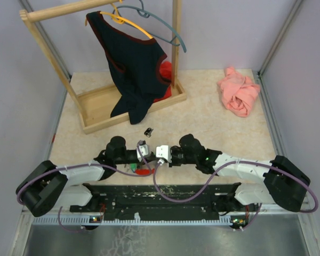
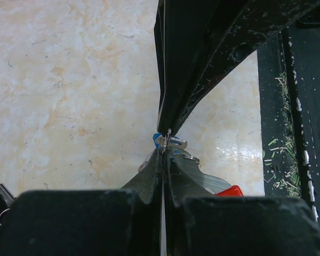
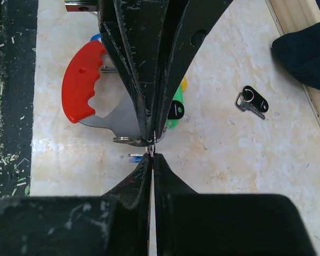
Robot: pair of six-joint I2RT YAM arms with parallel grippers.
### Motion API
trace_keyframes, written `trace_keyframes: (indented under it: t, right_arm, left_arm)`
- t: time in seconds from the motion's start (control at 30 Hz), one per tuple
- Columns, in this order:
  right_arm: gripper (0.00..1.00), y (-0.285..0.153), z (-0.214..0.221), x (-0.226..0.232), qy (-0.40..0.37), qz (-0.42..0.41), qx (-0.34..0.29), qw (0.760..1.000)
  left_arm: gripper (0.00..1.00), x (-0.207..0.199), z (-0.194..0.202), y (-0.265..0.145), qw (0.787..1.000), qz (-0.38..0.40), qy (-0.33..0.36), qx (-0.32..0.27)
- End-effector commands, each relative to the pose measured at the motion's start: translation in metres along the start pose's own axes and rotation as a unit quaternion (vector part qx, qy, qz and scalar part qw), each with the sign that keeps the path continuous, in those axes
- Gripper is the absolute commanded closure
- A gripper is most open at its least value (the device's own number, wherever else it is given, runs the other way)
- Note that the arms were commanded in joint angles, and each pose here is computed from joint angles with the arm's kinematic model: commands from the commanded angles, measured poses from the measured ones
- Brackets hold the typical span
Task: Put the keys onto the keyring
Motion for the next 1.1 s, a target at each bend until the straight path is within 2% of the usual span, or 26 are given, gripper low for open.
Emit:
trace_keyframes:
  t: [0.0, 0.53, 0.8, 1.07]
  right_arm:
    - [1.00, 0.003, -0.032, -0.021, -0.026, 0.035, -0.055, 0.998]
    - [0.99, 0.004, -0.035, -0.024, 0.005, 0.015, -0.032, 0.999]
    - [0.73, -0.008, -0.029, -0.018, 0.006, 0.026, -0.013, 1.000]
    - [0.73, -0.017, -0.013, -0.015, 0.022, 0.057, -0.007, 0.998]
  left_arm:
    - [0.99, 0.002, -0.015, 0.003, 1.000, -0.003, 0.014, -0.023]
    - [0.99, 0.001, -0.015, 0.003, 0.999, -0.033, 0.029, -0.014]
    - [0.99, 0.002, -0.017, -0.001, 0.998, -0.050, 0.033, -0.028]
    - [0.99, 0.000, -0.019, -0.002, 0.998, -0.050, 0.036, -0.034]
Point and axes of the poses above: each gripper's point midway between its finger pads, its own y axis out along the fingers, its own x axis along the line the jaws close on, z = x × y, the point moved 9 cm from there along -y, back along the fingers, and after that the axes turned 14 degrees about -y, right-handed, at the moved point
